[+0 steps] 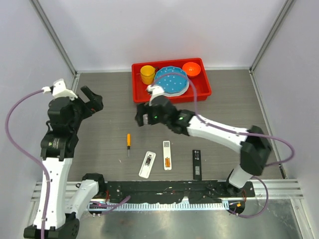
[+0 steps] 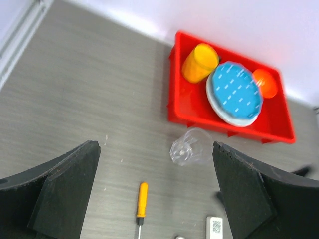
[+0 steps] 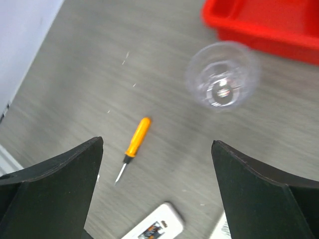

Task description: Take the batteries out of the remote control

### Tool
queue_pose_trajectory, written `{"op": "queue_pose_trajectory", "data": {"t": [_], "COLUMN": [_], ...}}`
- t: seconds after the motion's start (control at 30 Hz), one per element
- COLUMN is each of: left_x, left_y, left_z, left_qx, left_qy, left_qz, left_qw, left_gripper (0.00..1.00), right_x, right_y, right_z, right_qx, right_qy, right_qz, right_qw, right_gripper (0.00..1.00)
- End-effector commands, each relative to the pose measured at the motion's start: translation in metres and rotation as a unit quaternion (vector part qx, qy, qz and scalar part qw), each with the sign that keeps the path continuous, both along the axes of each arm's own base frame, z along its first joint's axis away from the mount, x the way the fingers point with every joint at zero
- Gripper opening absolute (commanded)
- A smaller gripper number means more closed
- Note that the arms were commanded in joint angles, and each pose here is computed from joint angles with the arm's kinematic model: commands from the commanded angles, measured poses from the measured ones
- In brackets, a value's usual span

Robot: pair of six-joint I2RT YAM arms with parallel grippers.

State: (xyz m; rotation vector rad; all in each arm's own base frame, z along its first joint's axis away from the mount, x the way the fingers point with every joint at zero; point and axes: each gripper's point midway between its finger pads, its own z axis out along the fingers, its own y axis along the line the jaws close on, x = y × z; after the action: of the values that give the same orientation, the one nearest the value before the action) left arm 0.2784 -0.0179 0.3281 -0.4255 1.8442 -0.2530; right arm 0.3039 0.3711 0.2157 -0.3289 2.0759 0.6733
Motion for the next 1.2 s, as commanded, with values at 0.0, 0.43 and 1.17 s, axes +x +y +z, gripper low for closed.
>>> {"op": "queue_pose_trajectory", "data": {"t": [0.0, 0.43, 1.17], "left_x": [-0.029, -0.074, -0.071], "left_y": [0.002, -0.025, -0.051], "left_z": [0.076, 0.146, 0.075], "left_qx": [-0.004, -0.004, -0.013], "left_qy": [-0.103, -0.193, -0.057], "left_qz": [-0.002, -0.090, -0.169], "left_qw": [0.995, 0.977, 0.984], "left_gripper": [1.00, 1.00, 1.00], "right_x": [-0.032, -0.061, -0.063], "right_y": [0.055, 0.116, 0.133], "right_z": [-0.044, -0.160, -0.183], "right_qx": [-0.054, -0.174, -0.168], "right_qy": [0.050, 0.114, 0.127], "right_qz": [0.046, 0.076, 0.091], "right_qw": [0.996, 0.975, 0.973], "right_gripper": [0.92, 0.73, 0.01]}}
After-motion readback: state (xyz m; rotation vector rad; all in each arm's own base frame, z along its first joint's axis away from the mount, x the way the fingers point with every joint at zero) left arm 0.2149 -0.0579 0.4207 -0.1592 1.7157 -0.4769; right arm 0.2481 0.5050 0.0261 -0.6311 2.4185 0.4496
